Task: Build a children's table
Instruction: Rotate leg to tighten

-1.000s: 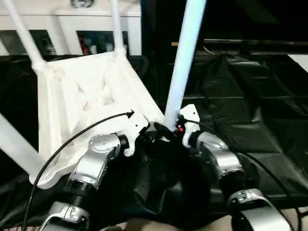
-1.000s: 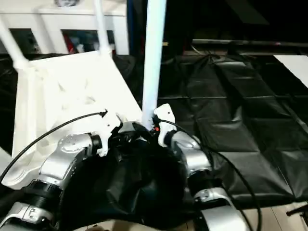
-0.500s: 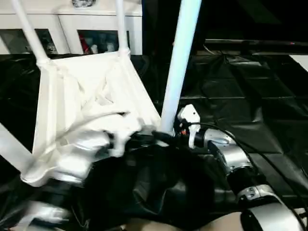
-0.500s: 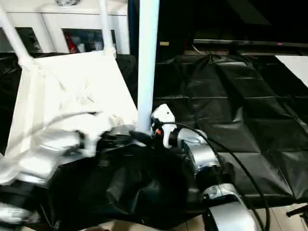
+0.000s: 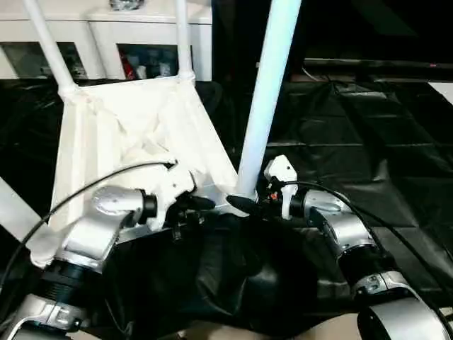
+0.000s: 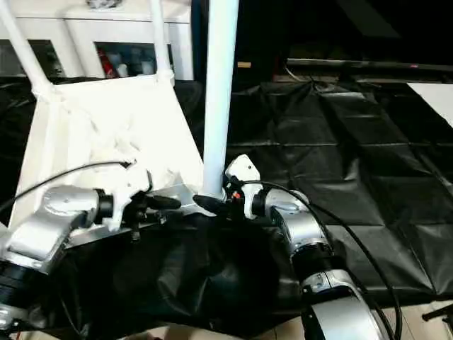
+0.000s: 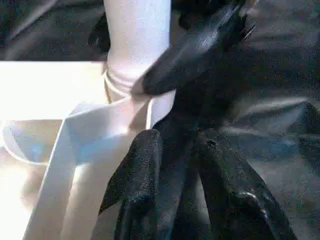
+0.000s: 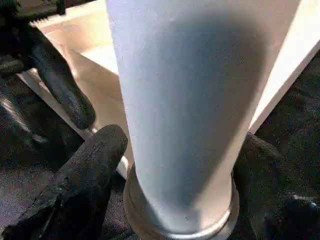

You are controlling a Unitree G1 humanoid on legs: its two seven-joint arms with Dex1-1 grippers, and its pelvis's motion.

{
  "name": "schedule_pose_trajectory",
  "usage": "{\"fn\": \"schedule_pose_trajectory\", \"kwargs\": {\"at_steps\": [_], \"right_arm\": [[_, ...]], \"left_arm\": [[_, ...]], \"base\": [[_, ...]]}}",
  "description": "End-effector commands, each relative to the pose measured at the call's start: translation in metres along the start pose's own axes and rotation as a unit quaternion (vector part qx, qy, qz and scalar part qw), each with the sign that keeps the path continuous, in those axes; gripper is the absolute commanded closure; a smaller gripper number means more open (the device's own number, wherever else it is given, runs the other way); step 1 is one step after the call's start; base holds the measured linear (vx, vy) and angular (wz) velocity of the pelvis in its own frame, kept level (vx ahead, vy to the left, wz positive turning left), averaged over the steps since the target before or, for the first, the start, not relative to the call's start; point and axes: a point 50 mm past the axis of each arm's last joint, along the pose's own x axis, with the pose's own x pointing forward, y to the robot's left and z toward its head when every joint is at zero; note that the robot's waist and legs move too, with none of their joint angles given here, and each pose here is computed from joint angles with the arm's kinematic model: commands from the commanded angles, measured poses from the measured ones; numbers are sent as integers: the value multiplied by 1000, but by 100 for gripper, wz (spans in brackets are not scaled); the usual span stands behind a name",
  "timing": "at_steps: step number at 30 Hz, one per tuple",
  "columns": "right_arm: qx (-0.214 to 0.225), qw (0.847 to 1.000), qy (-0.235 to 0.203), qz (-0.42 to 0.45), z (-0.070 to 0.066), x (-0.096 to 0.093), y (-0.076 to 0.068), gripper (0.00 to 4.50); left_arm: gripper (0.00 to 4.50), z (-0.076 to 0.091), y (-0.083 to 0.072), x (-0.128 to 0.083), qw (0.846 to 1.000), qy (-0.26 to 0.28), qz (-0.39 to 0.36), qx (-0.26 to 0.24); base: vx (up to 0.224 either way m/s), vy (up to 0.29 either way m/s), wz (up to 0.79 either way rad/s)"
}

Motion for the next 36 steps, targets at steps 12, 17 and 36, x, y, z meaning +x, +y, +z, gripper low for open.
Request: {"fn": "schedule_pose_trajectory", "kwargs": {"at_steps": [12,17,36], "right_arm": [[-4,1000,2,18,-1,0,4,91],[-6,1000,4,22,-2,0,5,91],[-17,999,15,28,-5,-4,5,91]], "left_arm": [[313,-5,12,-4,999,17,35,15],[313,-10,13,-6,999,26,36,13],[430,-19,13,-6,999,33,-3,2]], "base": [[0,0,0],[0,0,0],[0,0,0]]}}
